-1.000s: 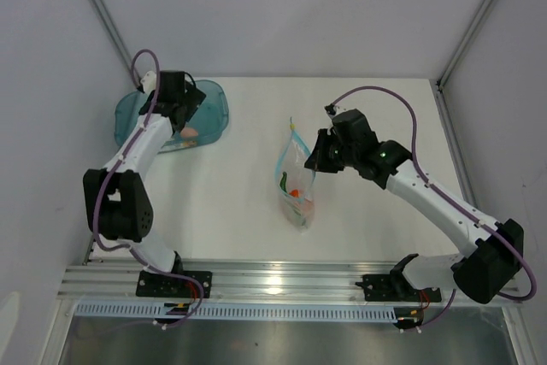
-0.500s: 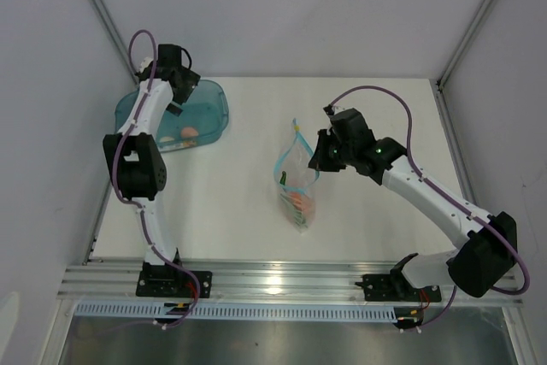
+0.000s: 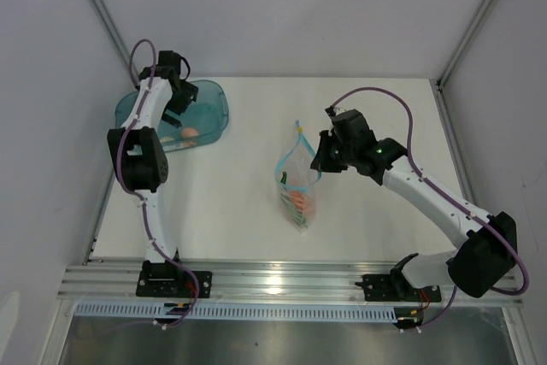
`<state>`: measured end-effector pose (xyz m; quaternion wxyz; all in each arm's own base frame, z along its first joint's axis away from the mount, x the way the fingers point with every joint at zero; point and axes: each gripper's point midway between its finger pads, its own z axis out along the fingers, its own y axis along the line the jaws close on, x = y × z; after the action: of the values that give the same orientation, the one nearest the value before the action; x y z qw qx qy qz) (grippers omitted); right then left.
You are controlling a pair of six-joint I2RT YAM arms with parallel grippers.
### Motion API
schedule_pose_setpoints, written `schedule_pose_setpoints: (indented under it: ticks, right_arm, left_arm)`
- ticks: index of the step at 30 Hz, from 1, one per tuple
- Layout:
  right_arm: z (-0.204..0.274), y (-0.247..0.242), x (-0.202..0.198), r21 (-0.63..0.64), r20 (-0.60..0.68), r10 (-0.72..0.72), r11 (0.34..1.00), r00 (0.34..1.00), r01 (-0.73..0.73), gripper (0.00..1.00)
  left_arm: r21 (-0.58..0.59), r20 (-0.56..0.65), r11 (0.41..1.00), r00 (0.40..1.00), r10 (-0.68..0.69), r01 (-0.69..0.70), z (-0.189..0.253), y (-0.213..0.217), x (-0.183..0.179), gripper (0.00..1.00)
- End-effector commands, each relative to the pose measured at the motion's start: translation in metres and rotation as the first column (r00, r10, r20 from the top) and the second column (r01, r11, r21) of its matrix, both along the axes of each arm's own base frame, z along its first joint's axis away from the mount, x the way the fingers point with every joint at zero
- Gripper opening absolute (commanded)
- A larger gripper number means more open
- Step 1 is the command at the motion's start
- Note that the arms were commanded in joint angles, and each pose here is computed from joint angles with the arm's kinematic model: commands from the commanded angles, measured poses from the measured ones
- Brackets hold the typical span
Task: Place the food in the zip-top bag and seal the zipper
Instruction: Pick up the fake food from the bin.
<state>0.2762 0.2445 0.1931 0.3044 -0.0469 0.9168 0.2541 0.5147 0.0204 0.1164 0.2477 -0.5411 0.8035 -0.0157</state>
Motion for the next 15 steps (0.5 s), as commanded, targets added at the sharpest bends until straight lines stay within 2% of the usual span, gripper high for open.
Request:
schedule_pose_setpoints:
  ticks: [1,10,15]
  right_arm:
    - [0.012,-0.003,0.002,0.010,0.048,0.004,1.000,0.999,-0.005,0.00]
    - [0.011,-0.004,0.002,0.018,0.049,-0.003,1.000,0.999,0.002,0.00]
    - [0.008,-0.006,0.002,0.012,0.042,-0.006,1.000,0.999,0.006,0.00]
  left_arm:
    - [-0.030,-0.038,0.999,0.999,0.024,-0.026,-0.008,0.002,-0.005,0.98]
    - [-0.077,-0.138,0.995,0.989,0.049,-0.060,-0.040,-0.004,-0.015,0.99]
    - [-0.104,-0.151,0.992,0.987,0.050,-0.066,-0.049,-0.008,-0.015,0.98]
